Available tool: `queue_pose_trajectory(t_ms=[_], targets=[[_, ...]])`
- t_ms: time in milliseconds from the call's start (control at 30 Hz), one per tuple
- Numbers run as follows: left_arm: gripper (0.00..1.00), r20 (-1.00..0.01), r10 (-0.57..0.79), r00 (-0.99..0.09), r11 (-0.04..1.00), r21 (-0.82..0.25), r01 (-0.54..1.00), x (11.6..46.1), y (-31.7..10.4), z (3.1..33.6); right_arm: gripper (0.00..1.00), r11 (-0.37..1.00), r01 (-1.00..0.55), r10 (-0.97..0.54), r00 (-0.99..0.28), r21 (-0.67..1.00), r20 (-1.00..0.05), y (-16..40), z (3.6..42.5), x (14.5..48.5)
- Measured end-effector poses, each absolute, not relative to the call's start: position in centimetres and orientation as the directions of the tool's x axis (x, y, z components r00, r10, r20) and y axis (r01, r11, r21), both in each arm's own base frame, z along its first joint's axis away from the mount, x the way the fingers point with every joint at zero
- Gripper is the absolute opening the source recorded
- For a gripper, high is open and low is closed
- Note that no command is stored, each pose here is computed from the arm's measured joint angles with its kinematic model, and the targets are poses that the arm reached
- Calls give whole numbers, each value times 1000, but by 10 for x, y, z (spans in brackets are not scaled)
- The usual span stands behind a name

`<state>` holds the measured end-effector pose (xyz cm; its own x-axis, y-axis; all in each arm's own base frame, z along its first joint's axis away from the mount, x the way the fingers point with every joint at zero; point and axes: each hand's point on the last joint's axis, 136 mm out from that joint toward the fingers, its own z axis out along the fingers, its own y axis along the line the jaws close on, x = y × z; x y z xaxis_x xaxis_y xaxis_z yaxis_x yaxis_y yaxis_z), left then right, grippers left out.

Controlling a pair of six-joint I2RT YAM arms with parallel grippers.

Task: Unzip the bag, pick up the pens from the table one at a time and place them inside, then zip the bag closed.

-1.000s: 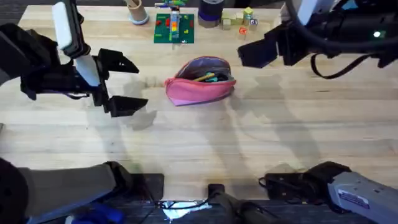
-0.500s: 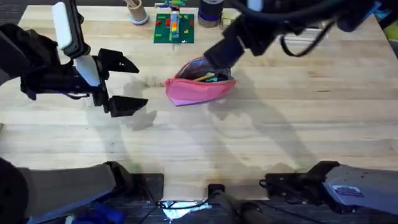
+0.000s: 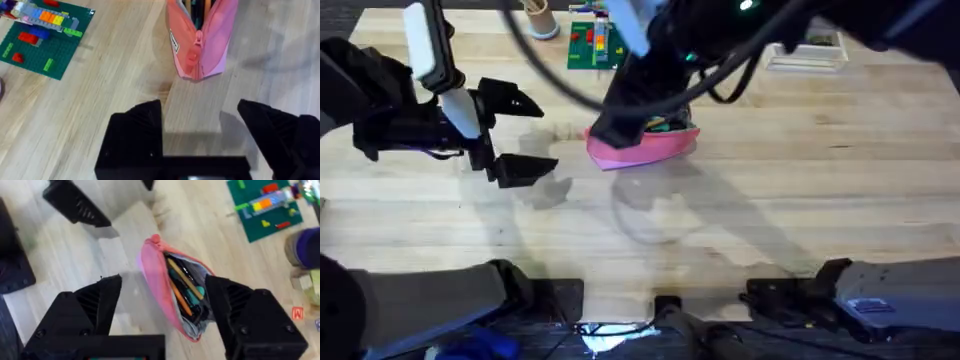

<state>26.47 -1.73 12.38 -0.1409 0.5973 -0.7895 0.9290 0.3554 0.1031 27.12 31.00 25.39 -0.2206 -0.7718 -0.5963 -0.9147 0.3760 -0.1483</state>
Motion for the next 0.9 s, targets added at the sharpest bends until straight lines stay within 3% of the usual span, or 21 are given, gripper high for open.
queue_pose_trajectory(t_ms=[367,667,900], targets=[[951,-790,597,-141,355,103,929,265,-17,124,995,316,-936,-811,-183,-153,-556,323,233,269],[950,-790,597,-141,355,103,929,265,-17,124,996,362,-922,-774,-212,-141,-597,334,236,279],[950,-790,597,-141,355,103,929,265,-17,124,996,397,-912,-765,-266,-104,-587,351,207,295]])
